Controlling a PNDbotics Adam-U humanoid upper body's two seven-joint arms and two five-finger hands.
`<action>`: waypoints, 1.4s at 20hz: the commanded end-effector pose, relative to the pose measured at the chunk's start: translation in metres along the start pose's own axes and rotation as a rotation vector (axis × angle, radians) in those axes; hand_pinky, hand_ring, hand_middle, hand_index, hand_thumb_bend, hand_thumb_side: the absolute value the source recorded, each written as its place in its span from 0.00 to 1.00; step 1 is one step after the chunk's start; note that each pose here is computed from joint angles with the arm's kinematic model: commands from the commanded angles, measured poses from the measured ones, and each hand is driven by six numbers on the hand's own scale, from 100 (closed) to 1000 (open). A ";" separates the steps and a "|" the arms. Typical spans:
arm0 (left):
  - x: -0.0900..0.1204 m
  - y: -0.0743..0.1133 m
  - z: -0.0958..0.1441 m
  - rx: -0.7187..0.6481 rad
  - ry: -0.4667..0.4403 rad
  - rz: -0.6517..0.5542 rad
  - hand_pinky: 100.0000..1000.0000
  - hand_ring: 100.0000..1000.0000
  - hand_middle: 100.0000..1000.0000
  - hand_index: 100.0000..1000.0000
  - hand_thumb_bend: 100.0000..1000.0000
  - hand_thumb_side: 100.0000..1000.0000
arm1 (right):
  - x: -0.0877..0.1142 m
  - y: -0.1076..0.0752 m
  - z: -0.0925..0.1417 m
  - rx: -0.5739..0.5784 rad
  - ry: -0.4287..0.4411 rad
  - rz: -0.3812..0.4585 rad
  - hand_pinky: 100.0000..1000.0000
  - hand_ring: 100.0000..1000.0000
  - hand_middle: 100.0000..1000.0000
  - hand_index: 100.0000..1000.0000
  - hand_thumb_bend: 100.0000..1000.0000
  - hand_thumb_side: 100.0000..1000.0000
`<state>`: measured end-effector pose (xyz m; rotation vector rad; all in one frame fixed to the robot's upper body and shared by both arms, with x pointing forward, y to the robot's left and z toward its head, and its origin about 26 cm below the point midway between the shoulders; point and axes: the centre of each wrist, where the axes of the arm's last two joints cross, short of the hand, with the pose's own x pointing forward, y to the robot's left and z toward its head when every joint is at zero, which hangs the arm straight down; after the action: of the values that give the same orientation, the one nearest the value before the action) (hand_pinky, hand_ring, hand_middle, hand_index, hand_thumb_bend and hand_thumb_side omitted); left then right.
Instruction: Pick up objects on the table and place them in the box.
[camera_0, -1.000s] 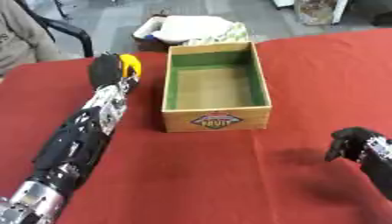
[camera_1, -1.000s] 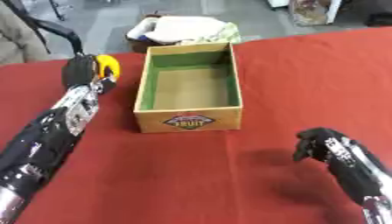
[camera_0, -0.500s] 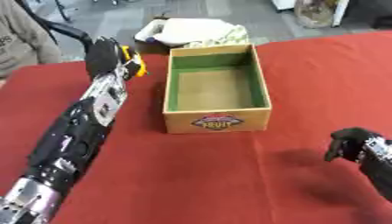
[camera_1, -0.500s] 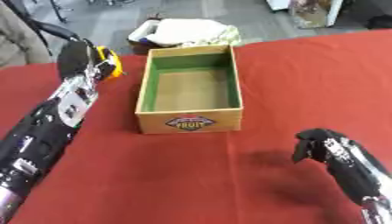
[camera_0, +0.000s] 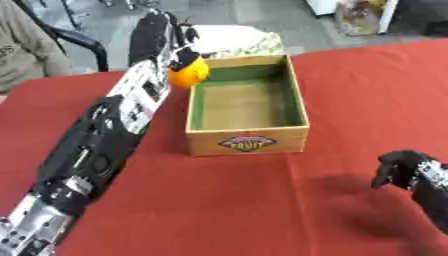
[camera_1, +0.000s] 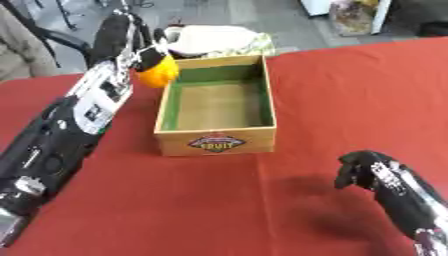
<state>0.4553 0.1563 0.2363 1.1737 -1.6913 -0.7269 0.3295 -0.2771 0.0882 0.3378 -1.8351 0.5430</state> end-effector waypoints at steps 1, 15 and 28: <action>0.016 0.003 0.001 -0.033 -0.059 -0.033 0.39 0.24 0.14 0.25 0.00 0.18 | 0.010 -0.002 -0.005 0.010 -0.033 0.013 0.52 0.49 0.47 0.65 0.00 0.70; 0.011 -0.027 0.013 -0.172 -0.049 -0.065 0.42 0.29 0.20 0.31 0.00 0.16 | 0.010 -0.002 -0.005 0.010 -0.033 0.015 0.52 0.49 0.47 0.65 0.00 0.70; -0.035 0.036 0.053 0.007 0.056 0.293 0.45 0.42 0.39 0.49 0.00 0.36 | 0.009 -0.004 -0.002 -0.008 -0.028 0.018 0.52 0.49 0.47 0.65 0.00 0.71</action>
<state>0.4043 0.1898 0.2088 0.9036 -1.6977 -0.5809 0.3294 -0.2781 0.0883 0.3353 -1.8366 0.5384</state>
